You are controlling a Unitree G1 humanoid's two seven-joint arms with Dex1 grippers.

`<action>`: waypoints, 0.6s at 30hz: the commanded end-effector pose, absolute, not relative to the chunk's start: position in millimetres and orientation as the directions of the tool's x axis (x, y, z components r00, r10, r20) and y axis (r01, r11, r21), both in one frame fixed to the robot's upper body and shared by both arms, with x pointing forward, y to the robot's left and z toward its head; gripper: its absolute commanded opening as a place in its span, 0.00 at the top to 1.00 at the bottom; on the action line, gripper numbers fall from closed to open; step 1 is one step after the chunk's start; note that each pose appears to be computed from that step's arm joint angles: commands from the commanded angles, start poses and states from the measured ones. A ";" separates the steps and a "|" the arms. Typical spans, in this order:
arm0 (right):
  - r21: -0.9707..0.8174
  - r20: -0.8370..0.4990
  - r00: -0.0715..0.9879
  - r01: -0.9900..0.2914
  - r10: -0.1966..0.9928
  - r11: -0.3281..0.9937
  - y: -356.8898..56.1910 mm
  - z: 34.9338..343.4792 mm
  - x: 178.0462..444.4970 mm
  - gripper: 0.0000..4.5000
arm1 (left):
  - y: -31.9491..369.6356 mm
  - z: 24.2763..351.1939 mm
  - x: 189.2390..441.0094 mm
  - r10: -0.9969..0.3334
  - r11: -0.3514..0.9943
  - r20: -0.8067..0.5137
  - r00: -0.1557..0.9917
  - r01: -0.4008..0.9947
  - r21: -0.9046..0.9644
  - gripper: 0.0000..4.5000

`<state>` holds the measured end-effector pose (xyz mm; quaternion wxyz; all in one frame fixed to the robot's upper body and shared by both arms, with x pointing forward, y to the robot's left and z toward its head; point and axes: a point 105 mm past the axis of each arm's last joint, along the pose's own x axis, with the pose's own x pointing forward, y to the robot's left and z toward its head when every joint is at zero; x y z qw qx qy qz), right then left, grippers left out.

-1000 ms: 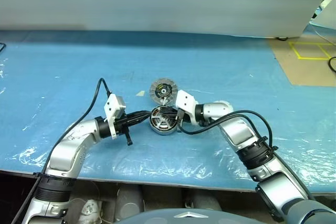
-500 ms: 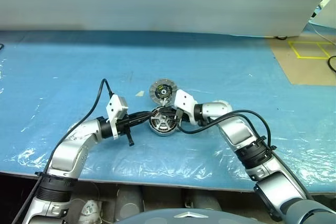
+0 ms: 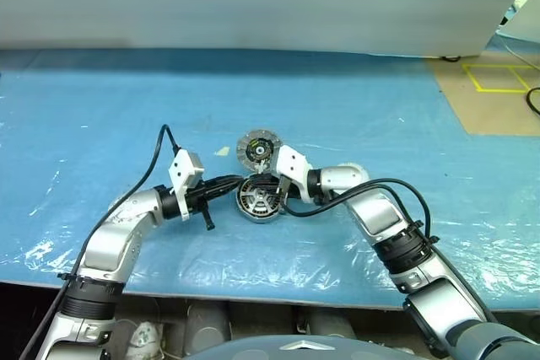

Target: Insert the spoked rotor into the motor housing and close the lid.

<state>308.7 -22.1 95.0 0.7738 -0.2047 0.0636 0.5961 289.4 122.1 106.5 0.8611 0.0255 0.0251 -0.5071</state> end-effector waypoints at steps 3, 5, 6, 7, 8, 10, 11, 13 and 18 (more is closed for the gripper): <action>-0.275 -0.271 0.290 -0.937 0.918 0.214 -27.4 115.0 310.0 1.00 | 146.8 124.1 304.7 -0.835 0.545 -0.028 0.549 0.833 0.093 0.99; -0.278 -0.268 0.287 -0.937 0.920 0.211 -24.1 116.6 309.6 1.00 | 151.2 125.1 307.9 -0.828 0.555 -0.026 0.559 0.826 0.101 0.99; -0.284 -0.278 0.287 -0.936 0.917 0.207 -20.8 115.2 309.8 1.00 | 153.5 126.3 309.5 -0.826 0.559 -0.023 0.564 0.823 0.103 0.99; -0.290 -0.287 0.288 -0.935 0.914 0.203 -18.2 113.9 310.0 1.00 | 154.9 127.1 310.5 -0.824 0.562 -0.021 0.567 0.821 0.106 0.99; -0.293 -0.293 0.287 -0.935 0.912 0.200 -15.9 112.9 310.2 1.00 | 155.9 127.4 311.3 -0.822 0.563 -0.021 0.569 0.819 0.110 0.99; -0.293 -0.310 0.277 -0.938 0.909 0.187 -11.4 109.2 309.5 1.00 | 157.1 127.2 311.9 -0.821 0.565 -0.023 0.571 0.817 0.115 0.99; -0.294 -0.322 0.269 -0.940 0.908 0.175 -9.8 106.7 308.7 1.00 | 157.4 127.0 311.9 -0.821 0.565 -0.023 0.571 0.817 0.116 0.99; -0.294 -0.343 0.257 -0.943 0.903 0.156 -8.8 102.5 307.0 1.00 | 156.8 126.7 311.6 -0.821 0.565 -0.022 0.571 0.817 0.116 0.99; -0.308 -0.419 0.265 -0.941 0.868 0.138 -17.7 86.5 309.3 1.00 | 154.1 122.8 308.6 -0.821 0.565 -0.019 0.571 0.817 0.110 0.99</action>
